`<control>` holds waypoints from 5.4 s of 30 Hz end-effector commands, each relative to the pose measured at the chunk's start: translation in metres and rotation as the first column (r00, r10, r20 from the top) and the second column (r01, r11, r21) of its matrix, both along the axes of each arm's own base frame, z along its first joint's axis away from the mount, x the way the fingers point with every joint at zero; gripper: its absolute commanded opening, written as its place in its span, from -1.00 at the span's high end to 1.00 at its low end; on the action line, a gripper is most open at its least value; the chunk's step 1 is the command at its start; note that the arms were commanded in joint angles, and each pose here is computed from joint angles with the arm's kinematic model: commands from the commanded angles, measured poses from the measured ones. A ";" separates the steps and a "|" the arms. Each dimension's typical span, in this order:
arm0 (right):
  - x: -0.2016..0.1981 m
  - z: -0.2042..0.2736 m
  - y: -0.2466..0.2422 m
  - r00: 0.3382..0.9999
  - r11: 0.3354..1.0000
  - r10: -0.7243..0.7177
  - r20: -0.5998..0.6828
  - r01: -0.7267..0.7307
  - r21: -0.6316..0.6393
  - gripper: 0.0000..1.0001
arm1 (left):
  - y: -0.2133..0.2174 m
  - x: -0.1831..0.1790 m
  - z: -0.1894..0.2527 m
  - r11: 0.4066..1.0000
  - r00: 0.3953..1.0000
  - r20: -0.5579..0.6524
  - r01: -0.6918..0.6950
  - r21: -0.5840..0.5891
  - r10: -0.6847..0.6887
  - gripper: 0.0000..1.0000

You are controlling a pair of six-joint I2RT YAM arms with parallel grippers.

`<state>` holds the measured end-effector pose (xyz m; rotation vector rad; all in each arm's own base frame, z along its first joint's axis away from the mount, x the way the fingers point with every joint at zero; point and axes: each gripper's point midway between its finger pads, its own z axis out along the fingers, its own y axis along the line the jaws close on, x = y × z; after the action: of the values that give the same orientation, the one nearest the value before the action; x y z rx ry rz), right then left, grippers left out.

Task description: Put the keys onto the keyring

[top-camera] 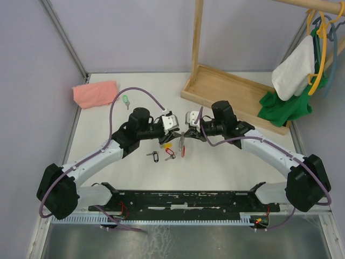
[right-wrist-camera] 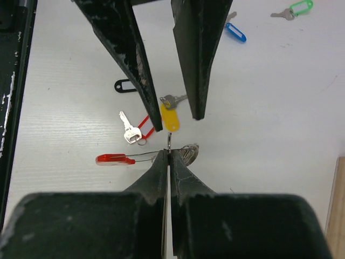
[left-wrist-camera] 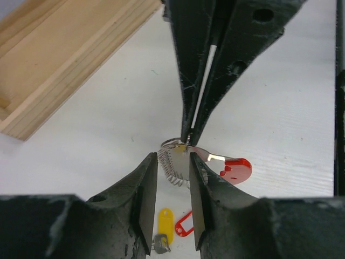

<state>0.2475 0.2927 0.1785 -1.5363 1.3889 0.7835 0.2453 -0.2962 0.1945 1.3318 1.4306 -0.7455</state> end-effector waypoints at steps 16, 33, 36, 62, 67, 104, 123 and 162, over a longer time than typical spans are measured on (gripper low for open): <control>0.004 0.035 -0.018 0.965 0.958 -0.212 0.156 0.174 0.226 0.98 | 0.064 0.048 0.001 0.703 0.645 -0.357 -0.709 0.050 0.676 -0.05; -0.009 0.040 -0.029 0.959 0.959 -0.215 0.187 0.171 0.225 0.98 | 0.084 0.018 -0.101 0.555 0.349 -0.460 -0.696 0.456 0.816 -0.07; -0.008 0.039 -0.030 0.958 0.959 -0.218 0.189 0.175 0.222 0.98 | 0.080 0.013 -0.108 0.573 0.363 -0.465 -0.671 0.471 0.807 -0.05; -0.012 0.036 -0.033 0.959 0.965 -0.207 0.193 0.168 0.199 0.98 | 0.081 0.030 -0.145 0.526 0.410 -0.330 -0.660 0.537 0.850 0.46; -0.014 0.038 -0.033 0.960 0.966 -0.202 0.196 0.162 0.202 0.98 | 0.084 0.035 -0.149 0.519 0.411 -0.317 -0.671 0.530 0.855 0.46; -0.016 0.034 -0.032 0.965 0.971 -0.183 0.187 0.147 0.190 0.98 | 0.085 0.028 -0.178 0.532 0.414 -0.335 -0.636 0.559 0.846 0.68; -0.014 0.042 -0.027 0.970 0.961 -0.198 0.139 0.164 0.222 0.98 | 0.072 0.052 -0.105 0.645 0.577 -0.292 -0.704 0.296 0.763 0.95; 0.015 0.023 -0.043 0.919 0.918 -0.393 0.004 0.392 0.064 0.99 | 0.069 0.061 -0.169 0.570 0.498 -0.289 -0.635 0.521 0.818 0.87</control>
<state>0.2549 0.2444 0.1808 -1.1963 1.6281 0.5626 0.2890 -0.2169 0.0171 0.6937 2.4575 -0.2055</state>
